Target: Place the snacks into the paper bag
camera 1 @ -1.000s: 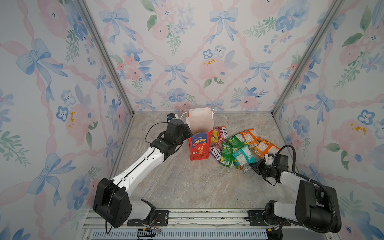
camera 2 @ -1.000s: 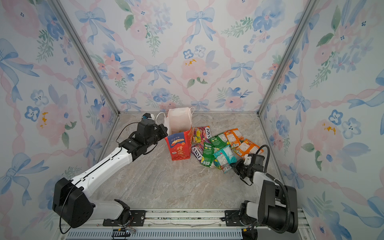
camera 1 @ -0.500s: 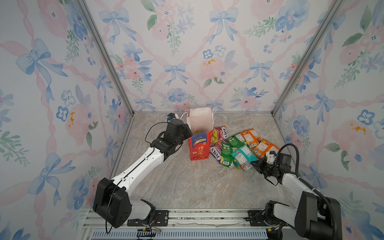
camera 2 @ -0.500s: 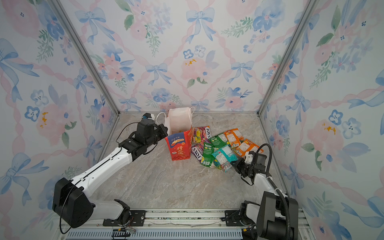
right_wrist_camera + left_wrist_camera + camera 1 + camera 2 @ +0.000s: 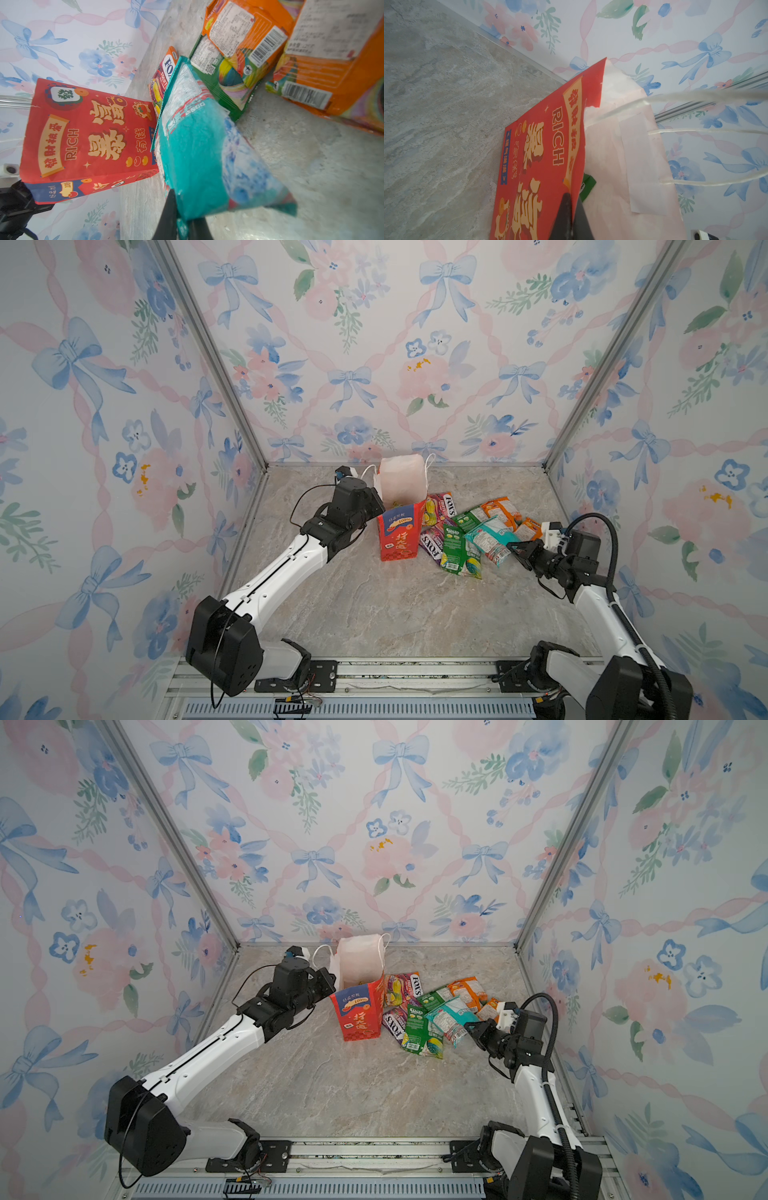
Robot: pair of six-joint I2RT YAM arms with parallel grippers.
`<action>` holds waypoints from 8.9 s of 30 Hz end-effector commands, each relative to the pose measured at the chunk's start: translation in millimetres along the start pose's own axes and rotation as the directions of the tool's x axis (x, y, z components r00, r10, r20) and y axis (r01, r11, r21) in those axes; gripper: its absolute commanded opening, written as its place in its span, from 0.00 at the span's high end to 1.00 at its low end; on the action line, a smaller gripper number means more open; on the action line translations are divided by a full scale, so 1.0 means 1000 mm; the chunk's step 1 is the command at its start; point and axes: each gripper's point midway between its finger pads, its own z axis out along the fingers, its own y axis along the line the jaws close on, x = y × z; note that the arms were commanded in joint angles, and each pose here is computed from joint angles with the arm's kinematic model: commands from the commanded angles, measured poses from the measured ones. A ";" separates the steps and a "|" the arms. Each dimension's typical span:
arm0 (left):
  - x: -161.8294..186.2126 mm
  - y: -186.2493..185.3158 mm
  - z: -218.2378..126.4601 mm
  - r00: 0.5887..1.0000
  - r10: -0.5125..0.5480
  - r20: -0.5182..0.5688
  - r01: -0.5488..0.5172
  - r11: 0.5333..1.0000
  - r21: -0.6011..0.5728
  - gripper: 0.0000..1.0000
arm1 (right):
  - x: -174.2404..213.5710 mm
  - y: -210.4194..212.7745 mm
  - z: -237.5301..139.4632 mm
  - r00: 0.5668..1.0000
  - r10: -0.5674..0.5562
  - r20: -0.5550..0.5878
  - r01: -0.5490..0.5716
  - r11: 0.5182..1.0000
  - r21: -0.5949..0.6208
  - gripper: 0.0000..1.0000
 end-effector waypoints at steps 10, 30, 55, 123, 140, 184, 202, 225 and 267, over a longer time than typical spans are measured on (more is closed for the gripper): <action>0.003 0.001 -0.002 1.000 -0.006 -0.015 0.006 1.000 0.004 1.00 | -0.027 0.114 -0.058 0.989 -0.139 0.054 0.147 0.966 -0.211 1.00; -0.003 -0.012 0.000 1.000 -0.008 -0.011 0.009 0.999 0.038 1.00 | -0.037 0.319 -0.094 0.846 -0.515 0.141 0.532 0.792 -0.300 1.00; -0.002 -0.013 0.003 1.000 -0.006 -0.013 0.007 0.999 0.041 1.00 | 0.023 0.362 0.035 0.609 -0.790 -0.073 0.779 0.613 -0.129 1.00; -0.001 -0.023 0.005 1.000 -0.007 -0.011 0.008 0.998 0.067 1.00 | 0.083 0.314 0.123 0.500 -0.779 -0.379 0.829 0.557 -0.050 1.00; 0.000 -0.022 0.006 1.000 -0.011 -0.013 0.012 0.997 0.071 1.00 | 0.052 0.333 0.119 0.640 -0.723 -0.260 0.756 0.653 0.047 1.00; -0.002 -0.026 0.008 1.000 -0.010 -0.012 0.011 0.996 0.087 1.00 | 0.036 0.348 0.125 0.877 -0.467 -0.111 0.469 0.883 -0.008 1.00; -0.001 -0.025 0.007 1.000 -0.019 -0.011 0.020 0.996 0.087 1.00 | 0.077 0.319 0.141 0.854 -0.482 -0.193 0.498 0.866 0.041 1.00; 0.000 -0.025 0.006 1.000 -0.020 -0.011 0.021 0.996 0.090 1.00 | 0.081 0.339 0.127 0.829 -0.527 -0.187 0.533 0.846 -0.025 0.62; -0.006 0.002 0.004 0.998 -0.063 -0.024 0.064 0.994 0.083 1.00 | 0.105 0.130 0.011 0.598 -0.769 -0.223 0.799 0.553 0.236 0.24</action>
